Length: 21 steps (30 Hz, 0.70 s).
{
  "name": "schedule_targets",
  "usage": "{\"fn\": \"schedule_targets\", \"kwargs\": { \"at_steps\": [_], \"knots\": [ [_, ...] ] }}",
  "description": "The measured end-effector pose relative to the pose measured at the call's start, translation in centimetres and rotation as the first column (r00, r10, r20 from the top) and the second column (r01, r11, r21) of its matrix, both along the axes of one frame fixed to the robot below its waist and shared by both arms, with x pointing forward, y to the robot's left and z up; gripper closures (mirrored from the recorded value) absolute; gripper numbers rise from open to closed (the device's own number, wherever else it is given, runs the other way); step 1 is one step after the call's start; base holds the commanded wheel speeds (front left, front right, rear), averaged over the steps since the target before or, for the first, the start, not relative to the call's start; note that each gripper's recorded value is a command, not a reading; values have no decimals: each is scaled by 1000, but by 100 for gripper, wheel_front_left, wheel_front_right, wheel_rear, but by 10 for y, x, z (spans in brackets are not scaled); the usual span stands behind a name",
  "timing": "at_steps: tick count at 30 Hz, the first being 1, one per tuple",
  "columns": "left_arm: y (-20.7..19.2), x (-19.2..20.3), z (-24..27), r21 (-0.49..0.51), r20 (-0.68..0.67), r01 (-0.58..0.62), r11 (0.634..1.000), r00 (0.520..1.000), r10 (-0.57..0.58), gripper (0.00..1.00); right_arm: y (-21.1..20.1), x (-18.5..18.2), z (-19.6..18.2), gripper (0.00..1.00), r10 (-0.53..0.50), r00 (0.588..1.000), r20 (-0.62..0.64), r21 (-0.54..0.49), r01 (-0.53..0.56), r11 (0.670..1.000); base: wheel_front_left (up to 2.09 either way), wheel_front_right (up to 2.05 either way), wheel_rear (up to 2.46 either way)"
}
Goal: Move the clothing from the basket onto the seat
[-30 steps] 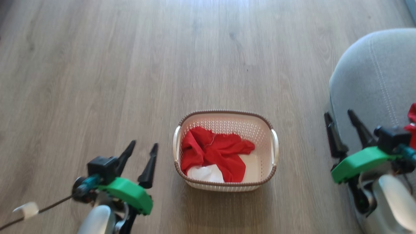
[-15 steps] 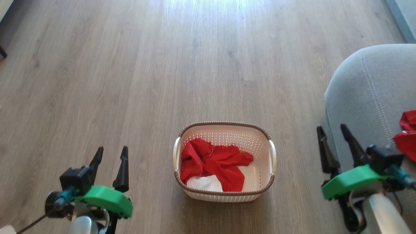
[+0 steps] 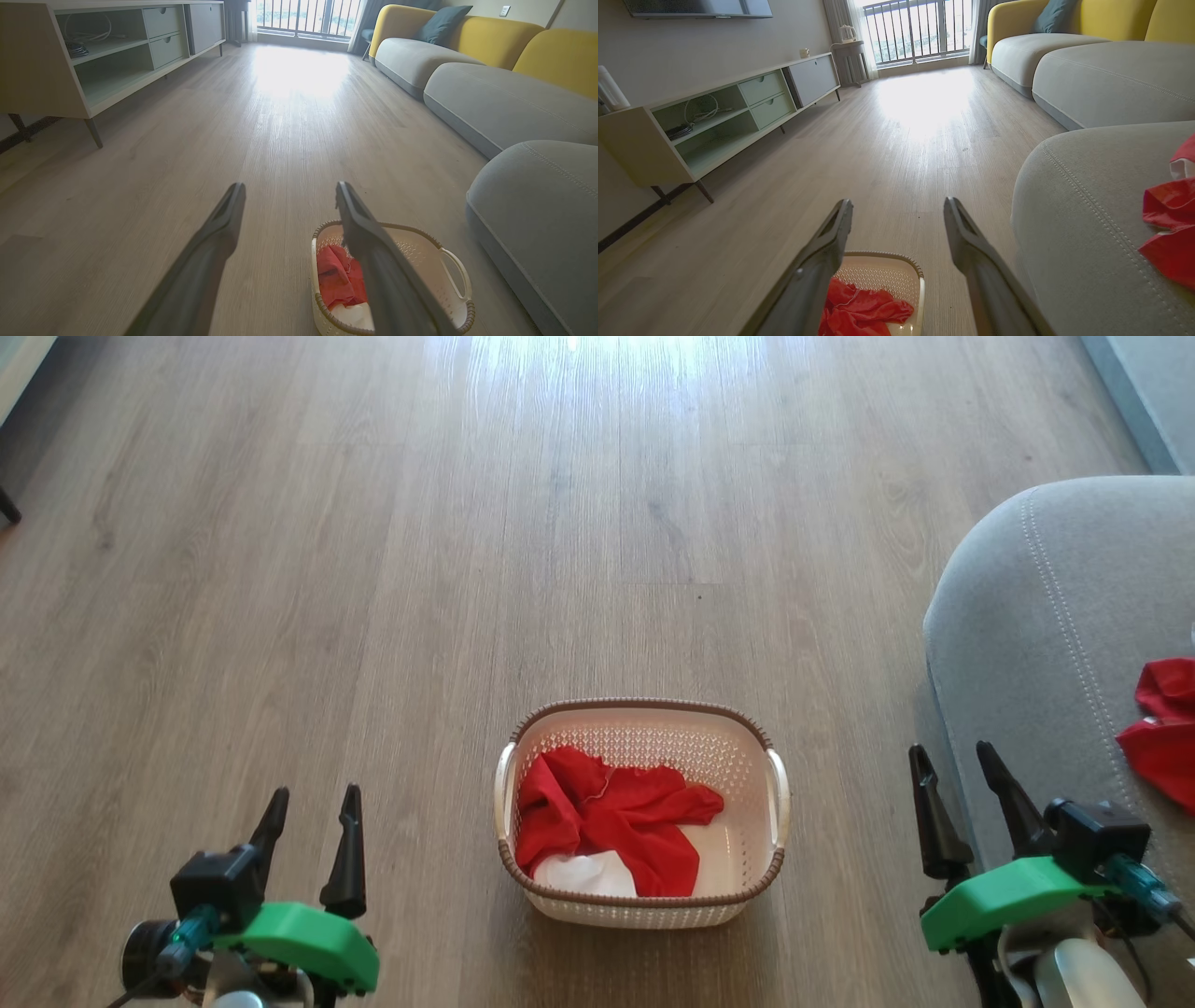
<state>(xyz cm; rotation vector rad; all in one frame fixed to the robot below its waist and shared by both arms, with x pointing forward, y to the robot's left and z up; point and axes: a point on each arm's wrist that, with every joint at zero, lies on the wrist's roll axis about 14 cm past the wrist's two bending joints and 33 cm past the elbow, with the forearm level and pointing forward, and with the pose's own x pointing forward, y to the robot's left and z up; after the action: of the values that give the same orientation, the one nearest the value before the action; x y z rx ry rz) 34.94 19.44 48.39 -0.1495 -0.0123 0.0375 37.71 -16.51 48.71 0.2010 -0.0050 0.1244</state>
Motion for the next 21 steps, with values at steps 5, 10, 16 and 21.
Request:
{"fn": "schedule_targets", "kwargs": {
  "at_steps": [5,10,16,21],
  "knots": [
    [-1,-1,0,1,1,1,1000,1000,-1,0,0,1,-1,0,-6,1000,-2,5,6,1000,0,0,0],
    [-3,0,-2,2,-8,6,1000,1000,-6,0,1,1,-3,0,-5,1000,-10,7,5,1000,0,0,0],
    [-6,0,-4,3,-13,14,1000,1000,-14,0,2,1,-5,0,-4,1000,-15,9,5,1000,0,0,0],
    [-13,2,-10,1,-31,34,999,999,-33,0,1,3,-11,0,-7,1000,-31,9,7,1000,0,0,0]
  ]
}}
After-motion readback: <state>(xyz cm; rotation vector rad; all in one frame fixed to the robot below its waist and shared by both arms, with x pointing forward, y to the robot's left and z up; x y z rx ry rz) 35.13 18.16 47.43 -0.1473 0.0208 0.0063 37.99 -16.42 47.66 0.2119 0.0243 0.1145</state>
